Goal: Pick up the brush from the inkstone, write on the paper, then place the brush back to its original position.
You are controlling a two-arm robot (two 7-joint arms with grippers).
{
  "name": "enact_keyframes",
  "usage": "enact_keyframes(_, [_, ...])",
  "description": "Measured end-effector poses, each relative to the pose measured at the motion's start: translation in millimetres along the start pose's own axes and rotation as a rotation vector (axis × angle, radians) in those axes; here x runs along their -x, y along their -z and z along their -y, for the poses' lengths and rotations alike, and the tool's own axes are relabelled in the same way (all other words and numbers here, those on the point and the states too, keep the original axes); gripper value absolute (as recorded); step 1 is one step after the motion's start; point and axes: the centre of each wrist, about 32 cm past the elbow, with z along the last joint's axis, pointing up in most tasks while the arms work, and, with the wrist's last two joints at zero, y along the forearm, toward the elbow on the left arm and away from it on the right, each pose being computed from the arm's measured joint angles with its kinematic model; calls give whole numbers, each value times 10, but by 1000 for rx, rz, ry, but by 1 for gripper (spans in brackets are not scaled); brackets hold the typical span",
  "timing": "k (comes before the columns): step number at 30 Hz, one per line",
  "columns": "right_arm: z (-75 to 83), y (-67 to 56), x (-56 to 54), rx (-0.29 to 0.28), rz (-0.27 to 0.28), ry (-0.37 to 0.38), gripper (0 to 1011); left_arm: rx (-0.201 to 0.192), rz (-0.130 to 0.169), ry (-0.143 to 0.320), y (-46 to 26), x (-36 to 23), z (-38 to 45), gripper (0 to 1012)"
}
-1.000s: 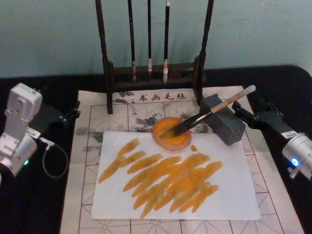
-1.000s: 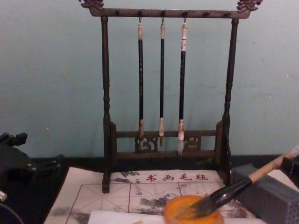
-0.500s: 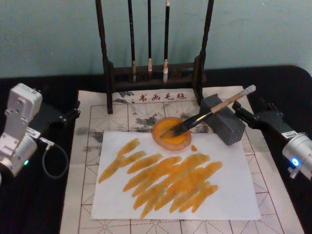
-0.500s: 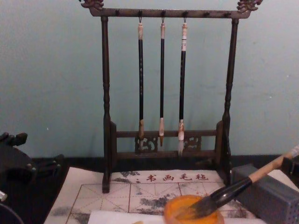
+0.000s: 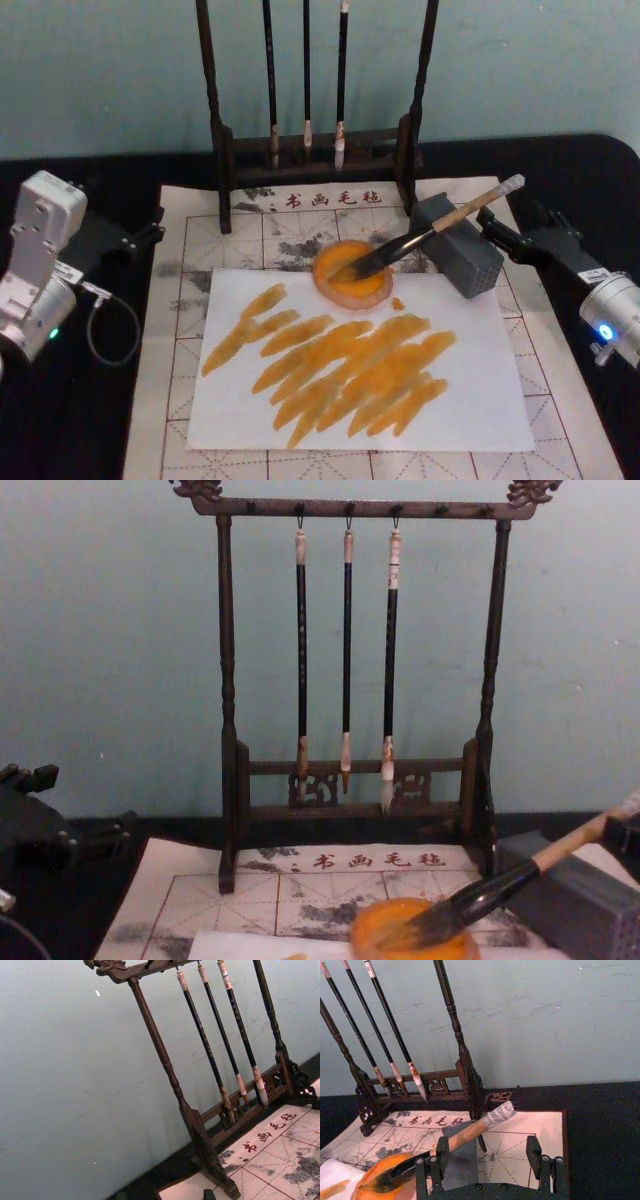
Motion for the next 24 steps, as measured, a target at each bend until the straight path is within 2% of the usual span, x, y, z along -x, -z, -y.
enact_keyframes(24, [0, 0, 0, 0, -1, 0, 1003, 0, 0, 0, 0, 0, 0, 1001])
